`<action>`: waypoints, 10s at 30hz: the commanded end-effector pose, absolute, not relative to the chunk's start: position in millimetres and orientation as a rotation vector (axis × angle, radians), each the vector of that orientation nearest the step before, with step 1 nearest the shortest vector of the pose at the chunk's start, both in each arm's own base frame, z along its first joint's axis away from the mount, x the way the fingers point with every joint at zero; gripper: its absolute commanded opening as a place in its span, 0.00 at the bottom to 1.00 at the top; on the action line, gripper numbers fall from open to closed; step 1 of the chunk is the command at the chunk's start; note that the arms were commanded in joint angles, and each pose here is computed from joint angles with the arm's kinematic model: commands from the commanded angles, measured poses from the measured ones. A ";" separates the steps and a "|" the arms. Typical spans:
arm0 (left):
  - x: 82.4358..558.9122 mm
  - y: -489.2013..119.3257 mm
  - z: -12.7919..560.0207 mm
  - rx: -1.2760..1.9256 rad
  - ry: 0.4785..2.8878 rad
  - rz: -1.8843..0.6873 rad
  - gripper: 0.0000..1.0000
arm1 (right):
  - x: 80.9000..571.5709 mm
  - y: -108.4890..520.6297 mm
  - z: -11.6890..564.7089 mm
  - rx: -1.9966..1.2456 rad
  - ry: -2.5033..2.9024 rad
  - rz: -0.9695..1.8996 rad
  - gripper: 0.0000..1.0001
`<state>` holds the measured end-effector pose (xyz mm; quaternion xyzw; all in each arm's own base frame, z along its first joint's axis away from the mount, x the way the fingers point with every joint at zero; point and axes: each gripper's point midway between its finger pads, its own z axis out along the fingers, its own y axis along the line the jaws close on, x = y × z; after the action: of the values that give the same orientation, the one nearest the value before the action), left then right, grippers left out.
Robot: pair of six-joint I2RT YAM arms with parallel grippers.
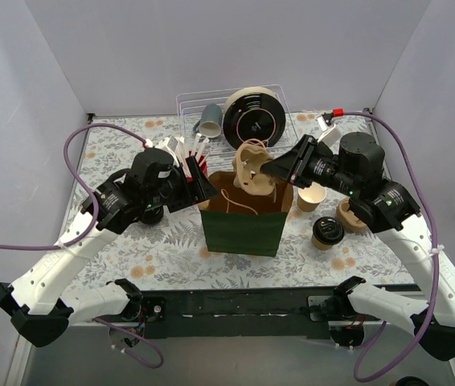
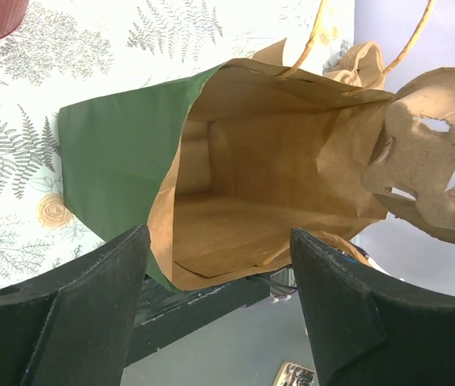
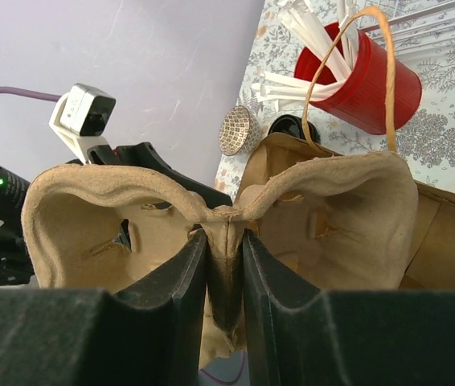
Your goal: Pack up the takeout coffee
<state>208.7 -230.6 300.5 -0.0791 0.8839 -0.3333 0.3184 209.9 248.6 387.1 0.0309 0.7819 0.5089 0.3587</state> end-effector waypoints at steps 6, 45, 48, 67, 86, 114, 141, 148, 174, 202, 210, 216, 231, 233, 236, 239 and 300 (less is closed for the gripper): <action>210.6 -207.5 304.5 -0.293 2.304 -0.772 0.70 | 211.0 238.2 384.1 0.169 2.042 1.259 0.29; 238.1 -217.8 352.0 -0.323 2.237 -0.748 0.73 | 232.5 238.9 345.4 0.247 2.151 1.112 0.25; 238.7 -225.8 342.5 -0.295 2.283 -0.746 0.72 | 233.9 242.4 340.4 0.245 2.174 1.104 0.25; 230.0 -204.6 281.5 -0.361 2.441 -0.540 0.64 | 241.9 241.6 333.1 0.301 2.168 1.070 0.23; 211.6 -230.0 313.3 -0.146 2.231 -0.924 0.00 | 242.9 245.2 325.0 0.339 2.189 1.067 0.22; 192.2 -224.0 291.3 -0.442 2.371 -0.967 0.00 | 242.4 255.1 293.5 -0.033 2.293 0.452 0.22; 179.9 -212.8 287.0 -0.401 2.374 -0.951 0.49 | 243.3 287.3 209.3 -0.016 2.374 0.349 0.37; 180.3 -211.7 286.1 -0.383 2.381 -0.933 0.55 | 245.7 292.3 190.6 -0.041 2.430 0.263 0.44; 240.3 -242.1 289.6 -0.076 2.329 -0.751 0.00 | 208.8 286.1 382.3 -0.214 2.068 0.779 0.45; 183.6 -219.0 297.0 0.185 2.024 -0.980 0.00 | 119.5 202.1 335.5 -0.311 2.022 0.987 0.61; 176.4 -210.7 301.2 0.239 1.921 -0.983 0.00 | 94.8 231.3 340.5 -0.468 1.982 1.202 0.63; 177.4 -211.9 296.5 0.258 1.931 -0.971 0.00 | 99.7 222.7 346.5 -0.427 1.963 1.166 0.63; 186.3 -221.5 288.6 0.156 2.085 -0.966 0.00 | 128.2 250.3 426.7 -0.575 1.822 1.061 0.40; 188.7 -224.3 285.5 0.114 2.137 -0.962 0.00 | 131.6 268.2 432.5 -0.663 1.838 1.054 0.35; 190.3 -229.3 296.7 0.073 2.158 -0.989 0.00 | 133.7 286.9 428.0 -0.779 1.842 1.049 0.24; 190.7 -231.6 298.7 0.040 2.182 -1.001 0.00 | 133.9 292.1 424.8 -0.876 1.783 1.026 0.15; 195.0 -243.8 262.0 -0.144 2.454 -0.934 0.00 | 165.5 313.3 173.2 -1.747 1.669 0.613 0.01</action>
<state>197.4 -243.1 255.7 -0.0569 0.9094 -0.3287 0.2484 162.7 296.4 162.1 -0.6619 0.6597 0.2031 0.2923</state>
